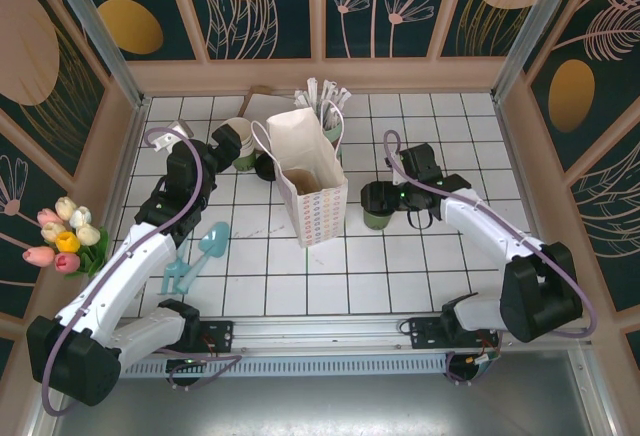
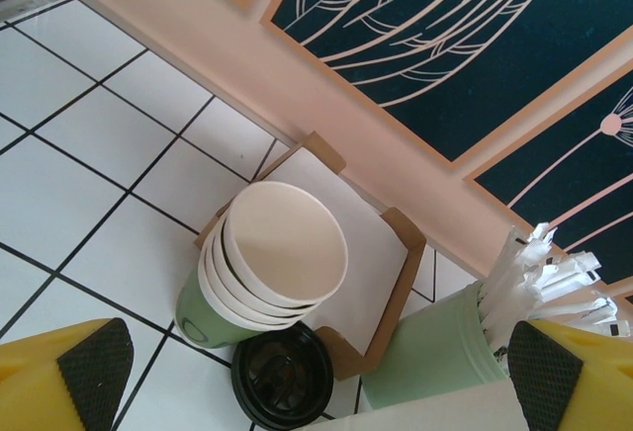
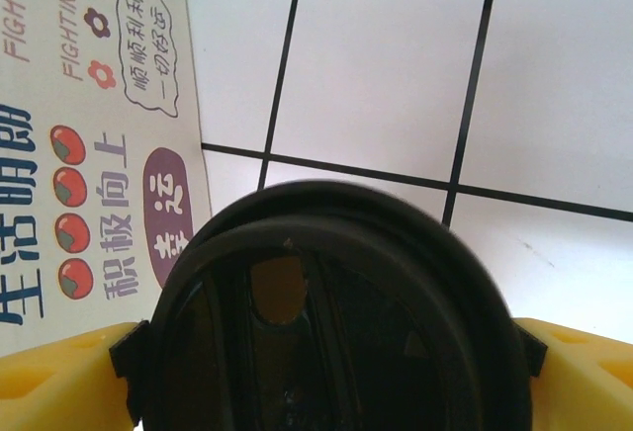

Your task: Pack the takeout coffee

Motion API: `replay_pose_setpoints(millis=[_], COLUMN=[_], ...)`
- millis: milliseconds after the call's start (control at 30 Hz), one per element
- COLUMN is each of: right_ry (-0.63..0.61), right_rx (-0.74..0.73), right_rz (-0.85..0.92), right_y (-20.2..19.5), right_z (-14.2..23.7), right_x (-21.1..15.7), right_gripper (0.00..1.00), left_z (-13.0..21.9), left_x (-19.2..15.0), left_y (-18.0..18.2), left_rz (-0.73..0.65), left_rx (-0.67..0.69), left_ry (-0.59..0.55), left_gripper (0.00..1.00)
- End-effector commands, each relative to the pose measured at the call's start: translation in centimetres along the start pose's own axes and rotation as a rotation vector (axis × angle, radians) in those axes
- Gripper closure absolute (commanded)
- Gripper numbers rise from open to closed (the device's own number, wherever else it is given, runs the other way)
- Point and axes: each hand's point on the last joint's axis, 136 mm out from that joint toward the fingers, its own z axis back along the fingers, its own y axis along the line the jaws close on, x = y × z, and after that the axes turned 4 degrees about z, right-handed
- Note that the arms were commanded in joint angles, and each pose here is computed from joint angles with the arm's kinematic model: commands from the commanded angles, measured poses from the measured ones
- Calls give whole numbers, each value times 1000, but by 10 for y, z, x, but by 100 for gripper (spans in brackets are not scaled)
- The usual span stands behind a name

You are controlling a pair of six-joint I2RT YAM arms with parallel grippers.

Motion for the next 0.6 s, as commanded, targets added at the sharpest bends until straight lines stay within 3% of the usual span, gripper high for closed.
replay_pose_setpoints(millis=[0,33,200,567], right_ry=[-26,-28,-14,145], right_rx=[-23,-23,-69,-197], right_rz=[6,1,-67,-167], right_y=[0,0,-3,-1], right_z=[9,10,17,26], right_x=[4,6,10,2], right_gripper=[7,1,1,1], left_z=[-2,-2,-2,-4], left_x=[3,2,3,-2], left_y=[-2,-2,1,5], left_rz=[14,13,6,-27], left_rx=[-15,-14,-2,10], left_ry=[-17,-17,-23,-9], left_gripper=[1,1,1,1])
